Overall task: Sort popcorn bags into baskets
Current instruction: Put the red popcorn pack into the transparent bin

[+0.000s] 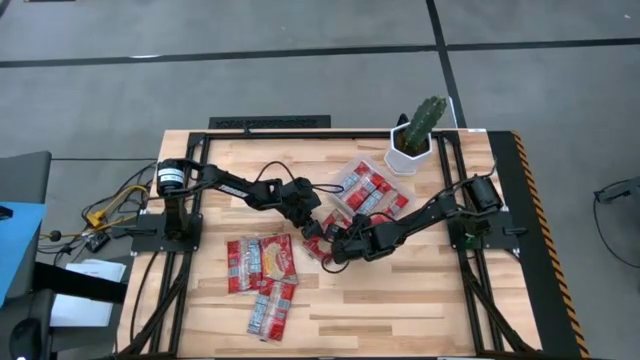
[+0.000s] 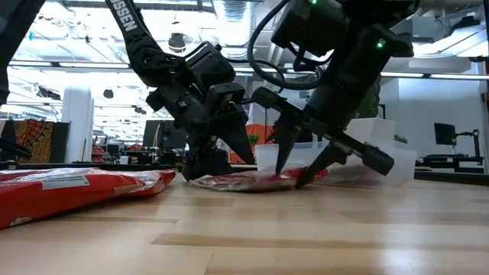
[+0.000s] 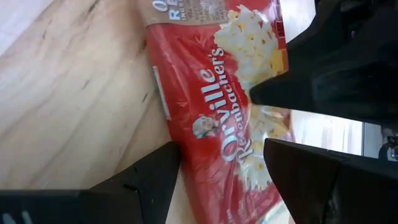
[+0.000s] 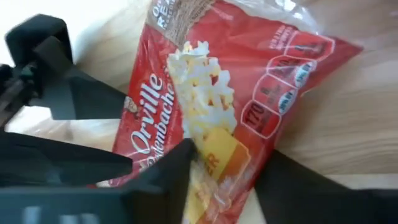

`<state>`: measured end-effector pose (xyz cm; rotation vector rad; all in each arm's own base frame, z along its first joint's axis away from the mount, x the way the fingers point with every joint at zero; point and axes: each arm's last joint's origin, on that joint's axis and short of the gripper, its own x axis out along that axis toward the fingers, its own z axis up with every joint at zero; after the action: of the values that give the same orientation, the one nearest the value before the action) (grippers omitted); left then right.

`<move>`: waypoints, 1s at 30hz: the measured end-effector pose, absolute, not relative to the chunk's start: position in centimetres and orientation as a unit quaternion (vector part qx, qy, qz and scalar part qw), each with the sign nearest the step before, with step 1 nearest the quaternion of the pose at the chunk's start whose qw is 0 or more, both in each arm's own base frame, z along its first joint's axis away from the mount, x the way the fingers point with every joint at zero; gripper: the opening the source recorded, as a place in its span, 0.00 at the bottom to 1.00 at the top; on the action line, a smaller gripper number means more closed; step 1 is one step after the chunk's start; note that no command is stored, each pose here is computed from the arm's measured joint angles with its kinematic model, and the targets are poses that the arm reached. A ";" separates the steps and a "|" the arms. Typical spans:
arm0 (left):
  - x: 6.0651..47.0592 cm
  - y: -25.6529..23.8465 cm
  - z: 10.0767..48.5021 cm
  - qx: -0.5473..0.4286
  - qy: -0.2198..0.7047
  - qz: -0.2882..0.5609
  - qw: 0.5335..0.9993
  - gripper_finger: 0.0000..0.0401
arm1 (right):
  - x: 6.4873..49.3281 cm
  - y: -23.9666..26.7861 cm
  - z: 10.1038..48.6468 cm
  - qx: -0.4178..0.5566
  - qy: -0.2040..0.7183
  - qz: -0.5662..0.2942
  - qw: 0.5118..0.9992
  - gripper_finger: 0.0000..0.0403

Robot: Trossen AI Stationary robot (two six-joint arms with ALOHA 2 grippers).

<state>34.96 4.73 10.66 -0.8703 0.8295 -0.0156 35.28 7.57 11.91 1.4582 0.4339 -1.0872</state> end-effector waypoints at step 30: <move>25.9 5.9 27.7 -0.366 0.254 0.000 0.895 0.58 | 30.1 3.5 25.9 0.558 0.105 -0.435 0.699 0.04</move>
<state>25.92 5.92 27.74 -0.7595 0.5273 -0.0003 30.05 3.55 25.85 1.2435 0.2343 -0.9694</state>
